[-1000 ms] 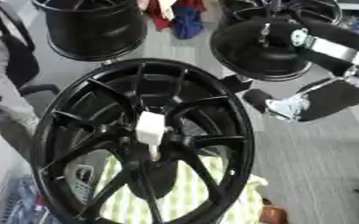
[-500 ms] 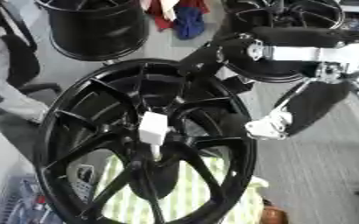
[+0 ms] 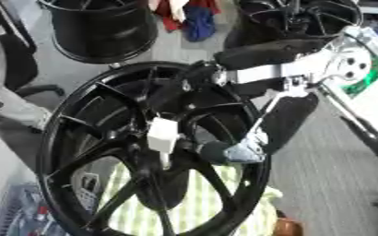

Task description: Pull the pin out of the wheel hub.

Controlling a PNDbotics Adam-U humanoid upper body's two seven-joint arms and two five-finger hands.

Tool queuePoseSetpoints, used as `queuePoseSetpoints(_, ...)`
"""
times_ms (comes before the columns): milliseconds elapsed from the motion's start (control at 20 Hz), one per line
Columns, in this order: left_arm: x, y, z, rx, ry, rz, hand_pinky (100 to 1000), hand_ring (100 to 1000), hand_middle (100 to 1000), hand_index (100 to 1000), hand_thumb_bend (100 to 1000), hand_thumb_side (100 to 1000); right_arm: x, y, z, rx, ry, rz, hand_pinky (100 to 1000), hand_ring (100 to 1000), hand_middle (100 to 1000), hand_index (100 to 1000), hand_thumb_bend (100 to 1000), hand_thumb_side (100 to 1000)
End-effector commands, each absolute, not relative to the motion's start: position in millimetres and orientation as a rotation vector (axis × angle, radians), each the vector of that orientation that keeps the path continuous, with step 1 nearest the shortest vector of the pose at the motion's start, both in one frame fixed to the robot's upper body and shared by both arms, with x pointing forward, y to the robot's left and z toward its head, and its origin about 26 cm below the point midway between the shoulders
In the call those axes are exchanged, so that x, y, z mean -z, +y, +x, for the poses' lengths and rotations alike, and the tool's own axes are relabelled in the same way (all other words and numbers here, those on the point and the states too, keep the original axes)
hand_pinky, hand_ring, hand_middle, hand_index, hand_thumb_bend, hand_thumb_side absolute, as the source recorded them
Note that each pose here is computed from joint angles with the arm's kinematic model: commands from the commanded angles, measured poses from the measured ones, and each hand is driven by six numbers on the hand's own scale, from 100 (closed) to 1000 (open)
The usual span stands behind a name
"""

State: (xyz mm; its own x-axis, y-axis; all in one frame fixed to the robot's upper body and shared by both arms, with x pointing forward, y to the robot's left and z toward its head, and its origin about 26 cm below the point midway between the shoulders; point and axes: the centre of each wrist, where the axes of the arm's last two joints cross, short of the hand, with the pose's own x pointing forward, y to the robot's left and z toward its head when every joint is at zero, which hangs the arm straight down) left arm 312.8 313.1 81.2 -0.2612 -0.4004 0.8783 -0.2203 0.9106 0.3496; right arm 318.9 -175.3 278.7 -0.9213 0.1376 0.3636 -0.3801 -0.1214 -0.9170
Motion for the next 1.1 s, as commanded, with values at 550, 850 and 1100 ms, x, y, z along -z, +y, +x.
queuePoseSetpoints(550, -90.0, 313.6, 314.3, 0.203, -1.878, 0.47, 552, 664, 684, 798, 297, 626, -265.4, -156.1, 342.0, -2.184, -1.795, 0.194, 819, 815, 899, 980, 214, 424)
queuePoseSetpoints(850, -89.7, 313.0, 314.3, 0.203, -1.878, 0.468, 552, 666, 685, 798, 295, 626, -256.0, -150.3, 349.7, -2.221, -1.782, 0.143, 816, 816, 896, 978, 208, 425)
queuePoseSetpoints(1100, -88.8, 312.1, 314.2, 0.204, -1.877, 0.463, 552, 666, 686, 798, 295, 627, -245.3, -146.4, 359.9, -2.218, -1.771, 0.114, 815, 815, 896, 978, 210, 427)
